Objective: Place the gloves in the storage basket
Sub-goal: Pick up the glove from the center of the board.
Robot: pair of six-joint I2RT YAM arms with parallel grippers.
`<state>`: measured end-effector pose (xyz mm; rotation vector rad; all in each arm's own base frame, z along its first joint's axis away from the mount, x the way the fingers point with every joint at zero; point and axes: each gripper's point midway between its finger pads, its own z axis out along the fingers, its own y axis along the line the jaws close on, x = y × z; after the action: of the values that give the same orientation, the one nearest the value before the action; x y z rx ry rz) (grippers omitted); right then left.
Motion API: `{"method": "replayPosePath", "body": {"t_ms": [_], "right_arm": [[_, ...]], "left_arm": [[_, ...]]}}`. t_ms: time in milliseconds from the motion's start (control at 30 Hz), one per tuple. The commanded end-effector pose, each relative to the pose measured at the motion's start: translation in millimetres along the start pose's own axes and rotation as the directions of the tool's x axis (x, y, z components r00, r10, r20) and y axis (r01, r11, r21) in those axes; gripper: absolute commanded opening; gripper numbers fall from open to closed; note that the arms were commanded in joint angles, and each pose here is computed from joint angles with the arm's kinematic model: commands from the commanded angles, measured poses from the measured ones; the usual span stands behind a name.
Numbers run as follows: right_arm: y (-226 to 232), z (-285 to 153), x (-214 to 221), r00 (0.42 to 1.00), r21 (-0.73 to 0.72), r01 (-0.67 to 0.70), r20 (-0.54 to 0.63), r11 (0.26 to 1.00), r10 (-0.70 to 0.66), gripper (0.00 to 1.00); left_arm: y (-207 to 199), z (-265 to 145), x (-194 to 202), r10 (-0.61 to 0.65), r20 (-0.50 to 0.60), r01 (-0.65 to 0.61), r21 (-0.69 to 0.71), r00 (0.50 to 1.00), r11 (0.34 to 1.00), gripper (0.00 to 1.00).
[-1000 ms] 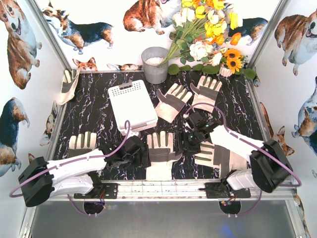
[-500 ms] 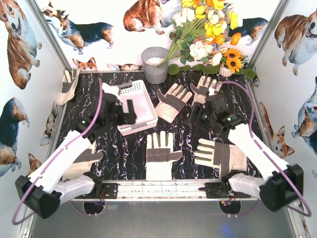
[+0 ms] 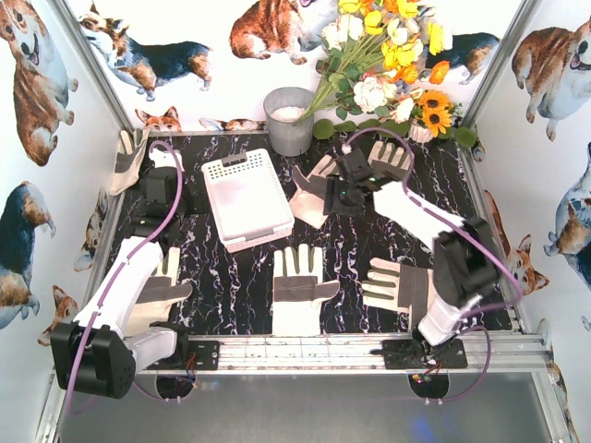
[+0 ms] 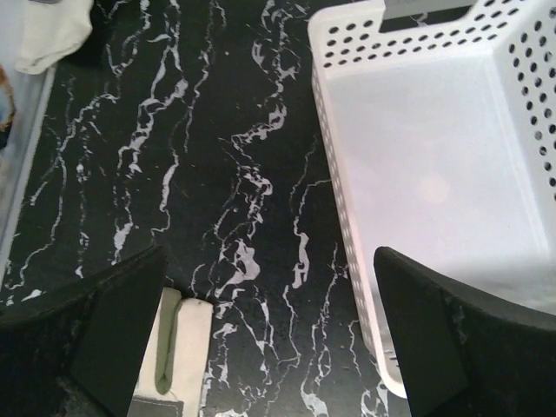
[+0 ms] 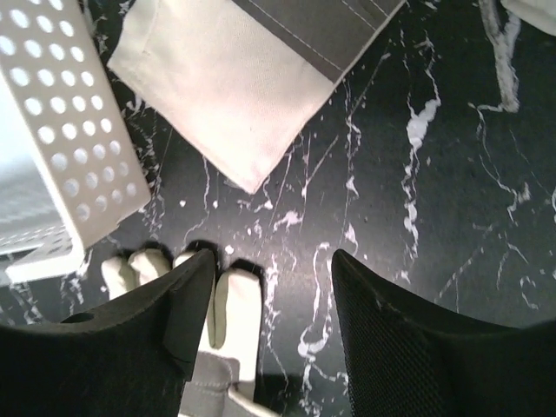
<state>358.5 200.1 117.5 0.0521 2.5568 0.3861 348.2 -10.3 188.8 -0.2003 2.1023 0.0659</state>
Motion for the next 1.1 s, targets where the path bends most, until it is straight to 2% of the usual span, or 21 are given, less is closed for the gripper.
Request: {"method": "replayPosePath", "body": {"t_ms": [0,167,333,567,700,867,1033,1067], "right_arm": [[4.7,27.1,-21.4,0.998,0.041,0.058,0.013,0.997,-0.059,0.59],[-0.1,60.9,-36.8,0.99,0.12,0.141,-0.007,0.983,-0.142,0.62],[-12.2,88.1,-51.9,0.977,0.206,0.213,-0.039,0.955,-0.209,0.63],[-27.8,119.1,-52.3,0.981,0.2,0.188,-0.087,0.962,-0.174,0.63],[-46.1,128.1,-41.5,0.975,0.235,0.198,-0.148,0.952,-0.166,0.51],[-68.0,122.8,-15.4,0.965,0.265,0.198,-0.22,0.944,-0.141,0.23],[-68.5,98.3,-15.8,0.975,0.245,0.17,-0.183,0.954,-0.127,0.01],[-66.5,90.6,-19.5,0.977,0.242,0.169,-0.169,0.955,-0.13,0.0]], "left_arm": [[20.8,-1.1,-18.7,0.032,0.073,-0.024,-0.098,0.997,0.995,1.0],[14.7,2.5,-19.1,0.023,0.078,-0.018,-0.069,0.997,0.997,1.0],[2.3,12.3,-13.6,0.03,0.036,-0.029,-0.012,0.999,0.999,1.0],[4.5,8.2,-18.0,0.043,0.063,-0.042,-0.016,0.997,0.999,1.0],[5.2,8.4,-17.8,0.049,0.06,-0.048,-0.019,0.997,0.999,1.0],[4.5,8.6,-18.4,0.049,0.059,-0.049,-0.016,0.997,0.999,1.0],[0.6,10.2,-16.4,0.057,0.05,-0.057,0.006,0.997,0.998,1.0],[-0.1,10.2,-16.5,0.057,0.05,-0.058,0.011,0.997,0.998,1.0]]}}
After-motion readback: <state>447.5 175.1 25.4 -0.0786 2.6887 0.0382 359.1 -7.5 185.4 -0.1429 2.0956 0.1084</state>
